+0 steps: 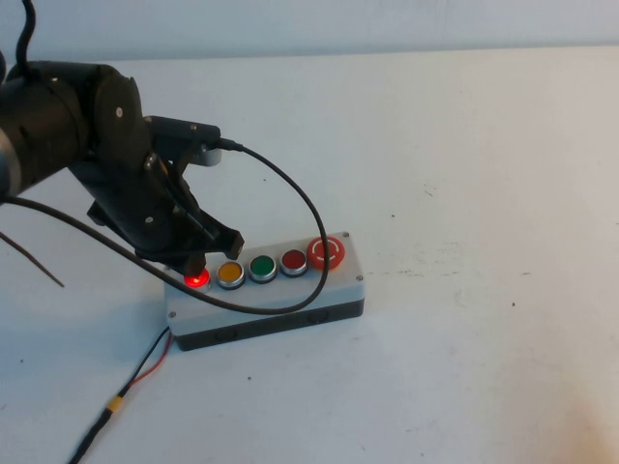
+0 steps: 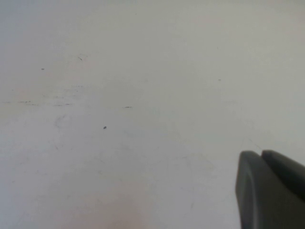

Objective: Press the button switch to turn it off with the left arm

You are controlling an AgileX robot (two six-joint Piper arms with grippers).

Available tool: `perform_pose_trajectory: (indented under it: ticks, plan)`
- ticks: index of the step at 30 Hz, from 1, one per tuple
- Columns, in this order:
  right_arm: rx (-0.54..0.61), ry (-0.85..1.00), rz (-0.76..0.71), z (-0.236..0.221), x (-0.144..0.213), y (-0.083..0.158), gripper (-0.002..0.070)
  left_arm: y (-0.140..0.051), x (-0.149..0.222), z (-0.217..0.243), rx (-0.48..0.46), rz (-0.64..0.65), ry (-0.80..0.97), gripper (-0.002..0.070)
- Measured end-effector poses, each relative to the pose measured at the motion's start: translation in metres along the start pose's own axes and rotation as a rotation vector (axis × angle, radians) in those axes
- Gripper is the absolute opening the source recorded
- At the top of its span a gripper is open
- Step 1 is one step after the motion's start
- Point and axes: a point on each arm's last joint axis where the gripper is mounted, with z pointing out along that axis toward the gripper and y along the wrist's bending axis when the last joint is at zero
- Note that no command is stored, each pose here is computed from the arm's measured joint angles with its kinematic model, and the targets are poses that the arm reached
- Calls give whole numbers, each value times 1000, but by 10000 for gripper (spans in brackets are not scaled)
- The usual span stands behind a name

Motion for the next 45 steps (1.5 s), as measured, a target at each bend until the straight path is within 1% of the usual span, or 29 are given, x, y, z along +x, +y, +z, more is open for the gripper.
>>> perform_pose_trajectory:
  ticks: [13, 16, 19, 22, 24, 28, 33, 36, 39, 45]
  plan:
    - [0, 0, 0, 0, 0, 0, -16, 1, -6, 7, -1, 6, -1, -2]
    - [0, 0, 0, 0, 0, 0, -16, 0, -4, -6, -7, 11, -55, -2]
    - [0, 0, 0, 0, 0, 0, -16, -2, 5, -39, -21, 15, -177, -2]
    - [0, 0, 0, 0, 0, 0, -16, -6, 25, -80, -41, 20, -355, -2]
    - [0, 0, 0, 0, 0, 0, -16, -9, 47, -103, -54, 22, -465, -2]
    - [0, 0, 0, 0, 0, 0, -16, -14, 95, -119, -72, 22, -613, -2]
    - [0, 0, 0, 0, 0, 0, -16, -18, 148, -117, -90, -3, -825, -2]
    - [0, 0, 0, 0, 0, 0, -16, -20, 175, -108, -97, -2, -871, -2]
    - [0, 0, 0, 0, 0, 0, -16, -21, 196, -98, -99, 2, -875, -2]
    - [0, 0, 0, 0, 0, 0, -16, -21, 213, -77, -102, 11, -805, -2]
